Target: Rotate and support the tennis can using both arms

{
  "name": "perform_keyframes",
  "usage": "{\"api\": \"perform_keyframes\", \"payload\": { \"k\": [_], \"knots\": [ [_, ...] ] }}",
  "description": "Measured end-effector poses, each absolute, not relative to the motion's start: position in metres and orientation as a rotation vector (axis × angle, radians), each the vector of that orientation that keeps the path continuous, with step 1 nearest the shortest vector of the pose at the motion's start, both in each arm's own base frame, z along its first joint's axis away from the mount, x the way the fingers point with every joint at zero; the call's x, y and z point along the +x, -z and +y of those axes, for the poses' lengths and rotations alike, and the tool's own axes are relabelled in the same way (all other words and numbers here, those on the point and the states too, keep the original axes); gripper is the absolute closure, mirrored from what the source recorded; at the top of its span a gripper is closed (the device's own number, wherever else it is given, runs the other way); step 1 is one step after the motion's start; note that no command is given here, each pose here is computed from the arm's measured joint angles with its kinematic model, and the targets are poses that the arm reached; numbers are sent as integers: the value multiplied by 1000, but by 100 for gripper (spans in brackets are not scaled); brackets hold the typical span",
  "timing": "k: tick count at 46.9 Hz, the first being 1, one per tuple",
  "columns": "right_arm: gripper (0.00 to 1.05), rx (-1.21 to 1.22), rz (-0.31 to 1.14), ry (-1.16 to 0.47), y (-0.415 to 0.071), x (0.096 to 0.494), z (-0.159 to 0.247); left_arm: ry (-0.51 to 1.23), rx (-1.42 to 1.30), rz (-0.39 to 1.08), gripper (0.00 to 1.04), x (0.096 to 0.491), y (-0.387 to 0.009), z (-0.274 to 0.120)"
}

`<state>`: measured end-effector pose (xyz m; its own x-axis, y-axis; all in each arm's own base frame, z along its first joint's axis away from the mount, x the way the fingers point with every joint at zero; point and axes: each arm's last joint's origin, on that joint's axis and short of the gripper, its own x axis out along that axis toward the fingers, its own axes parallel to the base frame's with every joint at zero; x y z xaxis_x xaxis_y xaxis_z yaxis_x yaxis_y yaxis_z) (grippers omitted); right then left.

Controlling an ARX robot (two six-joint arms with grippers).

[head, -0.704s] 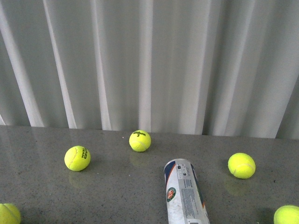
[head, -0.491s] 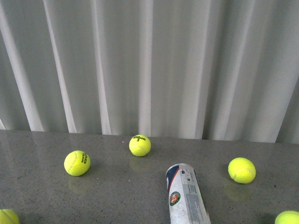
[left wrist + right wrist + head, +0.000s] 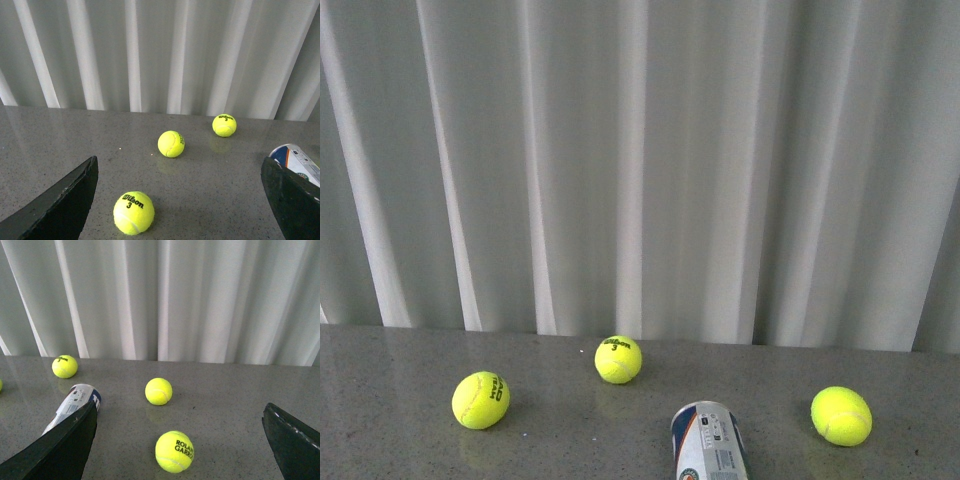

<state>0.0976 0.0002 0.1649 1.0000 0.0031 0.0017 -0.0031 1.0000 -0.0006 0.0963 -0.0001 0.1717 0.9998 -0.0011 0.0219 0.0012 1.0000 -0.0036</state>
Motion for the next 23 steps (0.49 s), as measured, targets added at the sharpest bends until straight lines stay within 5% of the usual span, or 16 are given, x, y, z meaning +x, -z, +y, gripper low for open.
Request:
{"api": "perform_keyframes", "payload": {
  "k": [19,23],
  "knots": [
    [7,1,2,-6,-165,98,0,1,-4,-22,7,96,-172,0],
    [7,75,319,-96,-169,102,-1,2,-4,-22,7,96,-172,0]
  ]
}}
